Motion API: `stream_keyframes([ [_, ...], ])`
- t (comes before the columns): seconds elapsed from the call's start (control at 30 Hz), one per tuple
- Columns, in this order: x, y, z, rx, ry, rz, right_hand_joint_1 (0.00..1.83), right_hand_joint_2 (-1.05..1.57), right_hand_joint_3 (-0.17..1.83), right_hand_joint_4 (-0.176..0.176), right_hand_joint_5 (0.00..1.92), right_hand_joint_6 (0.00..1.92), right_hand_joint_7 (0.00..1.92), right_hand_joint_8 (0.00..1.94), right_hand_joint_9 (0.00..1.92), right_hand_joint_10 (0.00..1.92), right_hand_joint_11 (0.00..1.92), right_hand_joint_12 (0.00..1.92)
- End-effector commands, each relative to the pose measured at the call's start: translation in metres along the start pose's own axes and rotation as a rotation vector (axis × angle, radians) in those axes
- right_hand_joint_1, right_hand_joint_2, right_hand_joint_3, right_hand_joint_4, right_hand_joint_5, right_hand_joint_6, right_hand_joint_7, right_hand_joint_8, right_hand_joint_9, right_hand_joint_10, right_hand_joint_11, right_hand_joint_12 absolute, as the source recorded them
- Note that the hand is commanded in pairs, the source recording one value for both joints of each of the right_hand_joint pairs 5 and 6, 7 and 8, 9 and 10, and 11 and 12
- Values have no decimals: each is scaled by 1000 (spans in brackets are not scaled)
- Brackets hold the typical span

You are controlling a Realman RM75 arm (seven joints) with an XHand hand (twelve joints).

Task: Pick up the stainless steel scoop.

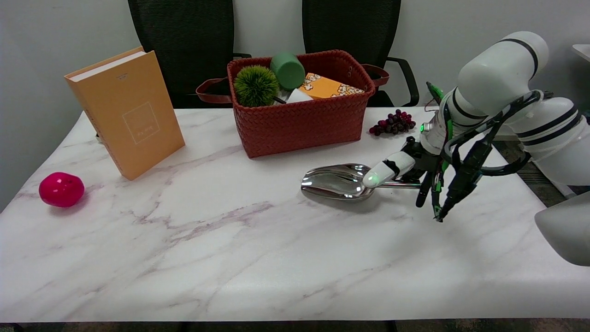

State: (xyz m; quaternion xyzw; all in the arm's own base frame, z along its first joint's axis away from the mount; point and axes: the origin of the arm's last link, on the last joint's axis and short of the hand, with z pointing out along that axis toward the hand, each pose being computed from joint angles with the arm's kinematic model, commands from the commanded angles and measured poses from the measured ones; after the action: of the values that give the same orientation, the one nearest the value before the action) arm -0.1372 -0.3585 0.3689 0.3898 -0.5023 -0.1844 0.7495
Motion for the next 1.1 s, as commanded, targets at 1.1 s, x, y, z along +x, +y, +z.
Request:
stream_keyframes([
  [1.1, 52, 7, -43, 221, 211, 117, 914, -327, 170, 0, 18, 18, 264, 264, 0, 0, 932, 932],
])
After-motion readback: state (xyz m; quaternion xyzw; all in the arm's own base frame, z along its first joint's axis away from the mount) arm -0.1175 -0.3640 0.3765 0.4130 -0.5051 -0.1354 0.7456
